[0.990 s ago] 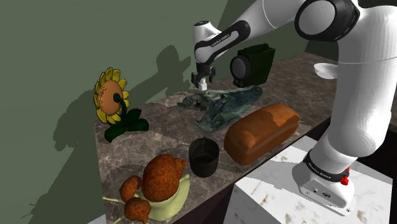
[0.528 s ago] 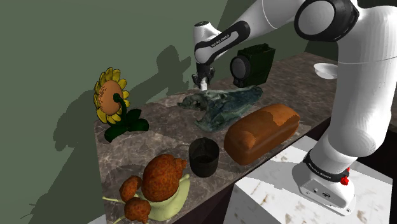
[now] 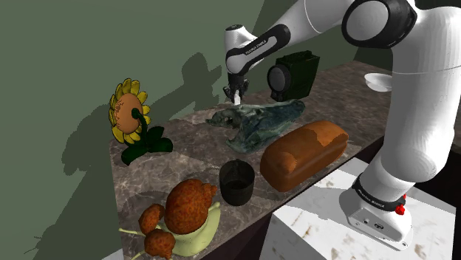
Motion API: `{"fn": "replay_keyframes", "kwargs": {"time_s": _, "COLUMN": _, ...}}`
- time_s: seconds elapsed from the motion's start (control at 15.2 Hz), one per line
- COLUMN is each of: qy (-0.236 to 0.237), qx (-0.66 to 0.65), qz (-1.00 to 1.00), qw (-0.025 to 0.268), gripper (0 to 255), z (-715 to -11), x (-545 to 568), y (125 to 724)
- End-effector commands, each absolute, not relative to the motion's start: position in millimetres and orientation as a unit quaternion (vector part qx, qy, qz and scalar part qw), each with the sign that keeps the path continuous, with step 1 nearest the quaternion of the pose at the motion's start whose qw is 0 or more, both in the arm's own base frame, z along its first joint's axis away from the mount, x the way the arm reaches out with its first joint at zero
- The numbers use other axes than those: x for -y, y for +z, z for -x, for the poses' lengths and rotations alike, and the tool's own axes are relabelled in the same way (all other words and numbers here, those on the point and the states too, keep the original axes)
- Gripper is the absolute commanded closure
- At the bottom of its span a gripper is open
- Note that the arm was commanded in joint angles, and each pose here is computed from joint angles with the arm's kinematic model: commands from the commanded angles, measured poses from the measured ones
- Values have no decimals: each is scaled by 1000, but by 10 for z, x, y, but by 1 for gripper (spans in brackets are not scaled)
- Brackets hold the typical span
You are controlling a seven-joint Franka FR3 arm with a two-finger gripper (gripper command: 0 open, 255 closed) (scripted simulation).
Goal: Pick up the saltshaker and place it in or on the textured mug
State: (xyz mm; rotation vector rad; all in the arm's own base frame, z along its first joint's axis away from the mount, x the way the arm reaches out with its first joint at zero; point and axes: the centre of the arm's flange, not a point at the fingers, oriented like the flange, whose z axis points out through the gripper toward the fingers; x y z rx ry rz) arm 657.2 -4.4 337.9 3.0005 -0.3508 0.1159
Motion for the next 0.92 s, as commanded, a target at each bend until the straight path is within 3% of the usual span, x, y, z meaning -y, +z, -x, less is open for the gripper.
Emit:
{"fn": "replay_keyframes", "kwargs": {"time_s": 0.0, "qy": 38, "qx": 116, "qz": -991, "qw": 59, "gripper": 255, "z": -6572, "x": 50, "y": 3375}}
{"fn": "replay_keyframes", "kwargs": {"time_s": 0.86, "qy": 38, "qx": 116, "qz": -991, "qw": 59, "gripper": 255, "z": -6572, "x": 50, "y": 4062}}
